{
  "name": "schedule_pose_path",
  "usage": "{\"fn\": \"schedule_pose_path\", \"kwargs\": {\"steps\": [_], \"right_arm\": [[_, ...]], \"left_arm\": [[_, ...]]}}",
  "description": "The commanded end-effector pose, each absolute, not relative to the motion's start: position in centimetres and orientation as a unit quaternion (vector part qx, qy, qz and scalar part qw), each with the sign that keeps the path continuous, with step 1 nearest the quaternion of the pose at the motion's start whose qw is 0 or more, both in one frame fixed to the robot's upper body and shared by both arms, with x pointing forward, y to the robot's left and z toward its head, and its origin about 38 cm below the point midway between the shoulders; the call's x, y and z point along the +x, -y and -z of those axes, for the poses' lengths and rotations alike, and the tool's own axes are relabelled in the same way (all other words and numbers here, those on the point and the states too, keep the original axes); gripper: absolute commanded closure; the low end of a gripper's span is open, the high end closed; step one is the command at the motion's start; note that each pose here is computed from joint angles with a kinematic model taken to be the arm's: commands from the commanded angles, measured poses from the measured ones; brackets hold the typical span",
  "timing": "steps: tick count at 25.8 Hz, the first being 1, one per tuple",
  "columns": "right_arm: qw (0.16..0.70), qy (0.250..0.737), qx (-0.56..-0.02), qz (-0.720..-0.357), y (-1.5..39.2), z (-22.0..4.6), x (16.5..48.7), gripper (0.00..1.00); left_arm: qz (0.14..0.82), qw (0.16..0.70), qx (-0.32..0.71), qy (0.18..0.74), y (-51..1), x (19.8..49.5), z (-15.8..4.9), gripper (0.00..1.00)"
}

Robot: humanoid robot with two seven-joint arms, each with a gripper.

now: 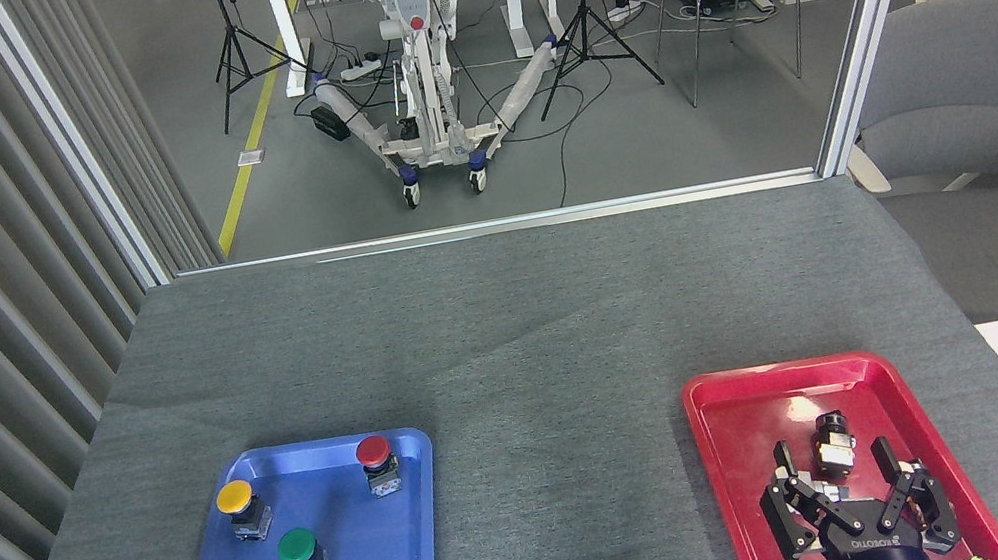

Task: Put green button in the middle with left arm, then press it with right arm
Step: 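Reach the left hand to the green button and grasp it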

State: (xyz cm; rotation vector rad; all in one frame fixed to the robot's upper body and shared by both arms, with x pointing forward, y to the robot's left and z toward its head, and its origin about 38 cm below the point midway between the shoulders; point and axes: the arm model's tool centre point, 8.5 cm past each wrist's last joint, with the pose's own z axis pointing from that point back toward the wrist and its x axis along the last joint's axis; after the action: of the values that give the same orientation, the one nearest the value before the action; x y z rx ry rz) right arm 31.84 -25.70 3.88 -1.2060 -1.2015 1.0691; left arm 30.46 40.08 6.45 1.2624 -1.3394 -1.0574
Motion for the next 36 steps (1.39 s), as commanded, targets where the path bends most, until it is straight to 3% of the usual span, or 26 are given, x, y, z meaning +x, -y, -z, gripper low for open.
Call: {"fn": "schedule_pose_path", "kwargs": {"steps": [1,6,11,19,24,36], "right_arm": [[0.536,0.505,-0.506,-0.449,25.7,-3.9,31.8,0.0],[0.537,0.504,-0.507,-0.448,25.7,-3.9,31.8,0.0],[0.537,0.504,-0.507,-0.448,25.7,-3.9,31.9,0.0],[0.536,0.504,-0.507,-0.448,25.7,-3.9,31.9,0.0],[0.537,0.504,-0.507,-0.448,25.7,-3.9,31.8,0.0],[0.536,0.505,-0.507,-0.448,25.7,-3.9,31.9,0.0]], "left_arm": [[0.503,0.449,0.496,0.547,-37.0,31.0,-5.5,0.01],[0.563,0.409,0.463,0.549,-32.4,31.4,-3.8,0.01],[0.527,0.47,0.465,0.534,-30.2,31.2,-1.4,0.01],[0.541,0.482,0.427,0.54,-25.6,33.0,1.3,0.01],[0.527,0.507,0.452,0.511,-26.7,33.8,2.8,0.01],[0.532,0.518,0.464,0.483,-28.7,36.8,3.4,0.02]]}}
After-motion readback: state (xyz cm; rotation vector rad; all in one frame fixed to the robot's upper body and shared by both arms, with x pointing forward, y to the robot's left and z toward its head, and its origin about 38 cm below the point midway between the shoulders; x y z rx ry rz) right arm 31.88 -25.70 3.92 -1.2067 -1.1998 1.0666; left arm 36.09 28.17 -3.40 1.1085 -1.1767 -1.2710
